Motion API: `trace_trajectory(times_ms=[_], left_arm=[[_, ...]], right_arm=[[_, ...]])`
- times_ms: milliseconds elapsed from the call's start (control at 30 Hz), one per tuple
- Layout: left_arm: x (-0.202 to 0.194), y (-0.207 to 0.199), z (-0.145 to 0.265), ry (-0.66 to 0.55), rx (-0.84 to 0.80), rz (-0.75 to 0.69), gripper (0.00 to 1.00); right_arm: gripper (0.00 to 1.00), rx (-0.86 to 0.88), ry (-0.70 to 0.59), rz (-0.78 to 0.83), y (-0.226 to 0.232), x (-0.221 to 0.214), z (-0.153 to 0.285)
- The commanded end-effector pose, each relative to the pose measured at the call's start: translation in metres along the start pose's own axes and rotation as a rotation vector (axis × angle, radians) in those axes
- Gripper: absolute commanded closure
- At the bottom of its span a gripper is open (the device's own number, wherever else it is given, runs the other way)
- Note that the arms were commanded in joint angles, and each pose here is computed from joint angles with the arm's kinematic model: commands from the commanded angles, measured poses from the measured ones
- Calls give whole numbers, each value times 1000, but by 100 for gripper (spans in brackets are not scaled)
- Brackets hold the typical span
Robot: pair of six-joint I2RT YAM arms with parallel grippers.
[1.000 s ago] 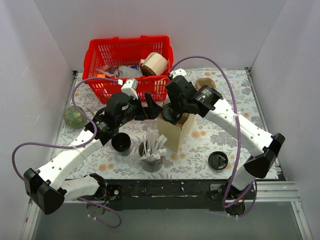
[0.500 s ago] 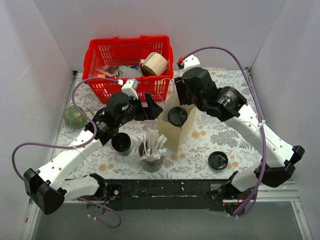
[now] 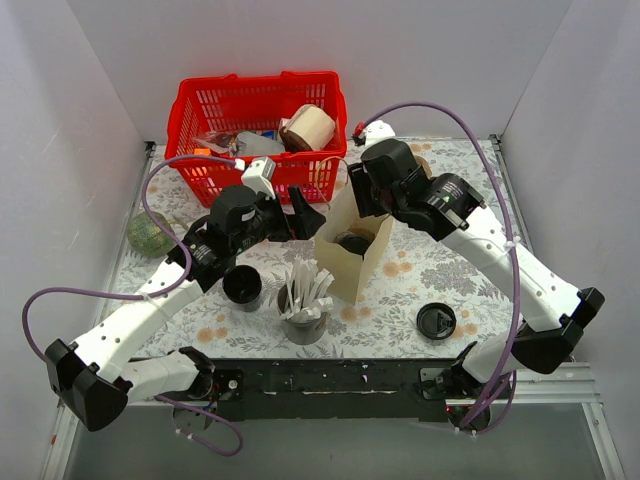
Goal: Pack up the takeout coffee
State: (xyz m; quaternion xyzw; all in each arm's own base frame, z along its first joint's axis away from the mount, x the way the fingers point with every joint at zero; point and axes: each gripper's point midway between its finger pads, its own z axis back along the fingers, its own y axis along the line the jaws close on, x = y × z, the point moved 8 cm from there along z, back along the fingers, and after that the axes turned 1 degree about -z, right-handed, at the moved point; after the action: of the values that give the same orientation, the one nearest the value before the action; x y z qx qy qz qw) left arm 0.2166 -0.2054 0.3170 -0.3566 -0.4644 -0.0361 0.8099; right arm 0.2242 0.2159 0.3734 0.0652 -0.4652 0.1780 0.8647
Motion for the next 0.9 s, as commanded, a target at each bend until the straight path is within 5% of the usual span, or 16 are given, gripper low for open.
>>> trace_trajectory(times_ms=[0,867], left_arm=[[15,-11,14,-47,-42,-6,2],[22,-15,-17,2,-37,-54,2]], right_arm=[[46,46,-41,-46,-5,9,0],[42,176,6,-74,-23,-2,-29]])
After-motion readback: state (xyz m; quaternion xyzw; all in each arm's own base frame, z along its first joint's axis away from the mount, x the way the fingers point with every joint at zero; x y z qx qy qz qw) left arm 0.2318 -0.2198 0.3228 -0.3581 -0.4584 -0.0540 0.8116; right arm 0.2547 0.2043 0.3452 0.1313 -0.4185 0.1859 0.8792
